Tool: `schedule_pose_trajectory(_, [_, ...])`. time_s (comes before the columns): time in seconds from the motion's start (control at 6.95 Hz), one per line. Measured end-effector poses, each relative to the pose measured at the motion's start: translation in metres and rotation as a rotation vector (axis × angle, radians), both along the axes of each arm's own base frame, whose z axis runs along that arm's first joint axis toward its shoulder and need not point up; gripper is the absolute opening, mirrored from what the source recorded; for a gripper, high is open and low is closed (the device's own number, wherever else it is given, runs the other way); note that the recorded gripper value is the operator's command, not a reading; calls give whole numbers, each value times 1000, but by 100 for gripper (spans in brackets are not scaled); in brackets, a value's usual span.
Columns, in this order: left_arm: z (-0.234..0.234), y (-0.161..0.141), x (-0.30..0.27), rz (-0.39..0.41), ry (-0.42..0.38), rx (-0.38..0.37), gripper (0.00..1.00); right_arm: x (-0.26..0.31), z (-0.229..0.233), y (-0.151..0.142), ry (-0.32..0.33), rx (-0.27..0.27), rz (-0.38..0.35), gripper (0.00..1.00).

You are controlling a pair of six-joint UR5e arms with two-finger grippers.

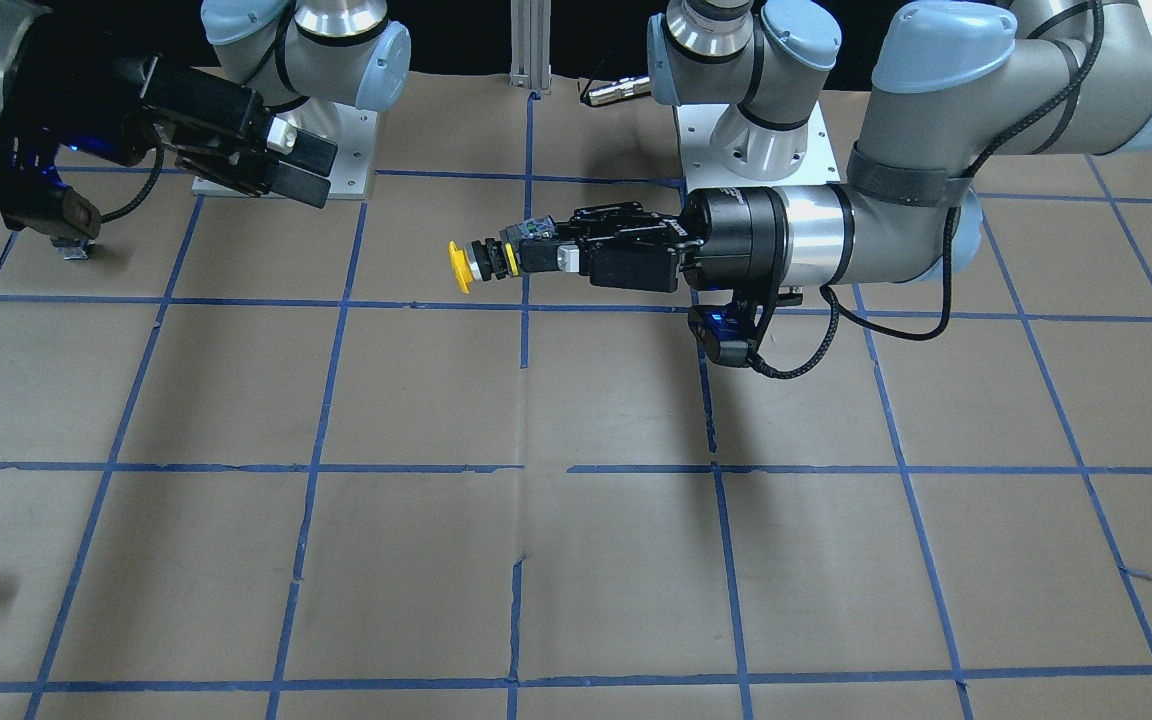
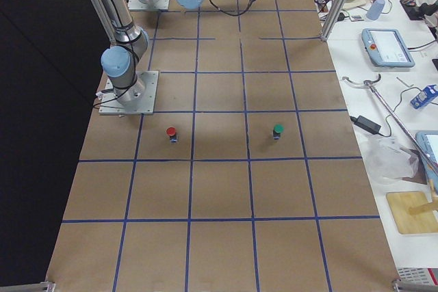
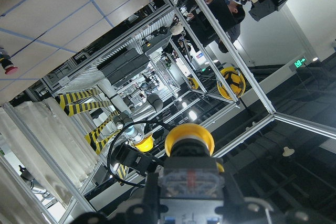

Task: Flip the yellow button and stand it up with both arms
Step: 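Move the right gripper to the yellow cap and close on it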

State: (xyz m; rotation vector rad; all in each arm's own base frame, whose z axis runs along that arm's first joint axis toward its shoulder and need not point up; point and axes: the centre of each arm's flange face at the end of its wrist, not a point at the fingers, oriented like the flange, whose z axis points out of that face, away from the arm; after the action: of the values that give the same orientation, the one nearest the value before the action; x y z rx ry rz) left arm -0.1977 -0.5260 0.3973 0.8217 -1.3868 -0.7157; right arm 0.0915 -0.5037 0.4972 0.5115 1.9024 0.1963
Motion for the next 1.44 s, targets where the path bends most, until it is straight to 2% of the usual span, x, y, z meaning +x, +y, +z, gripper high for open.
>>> schedule_pose_trajectory(0.14, [4,4,-5,-7,1,-2,5,-3,-7,-13,-11,-43,-4,99])
schedule_pose_trajectory(0.29, [8,8,-7,-11,1,-6,5,-4,-15,-22,-13,-64,-4,99])
schedule_pose_trajectory(0.43, [14,11,-9,-12,2,-12,5,4,-24,-26,-15,-62,12,99])
schedule_pose_trajectory(0.72, [22,13,-24,-9,16,-27,5,48,-33,-18,-23,-35,92,99])
schedule_pose_trajectory(0.86, [24,14,-28,-8,19,-33,5,59,-35,-15,-26,-17,110,96])
schedule_pose_trajectory(1.01, [25,14,-29,-8,21,-34,5,62,-35,-14,-27,-12,114,80])
schedule_pose_trajectory(1.3, [23,14,-28,-6,20,-30,5,62,-27,-16,-75,-29,91,72])
schedule_pose_trajectory(1.44, [22,13,-24,-3,19,-27,5,61,-23,-18,-108,-41,75,63])
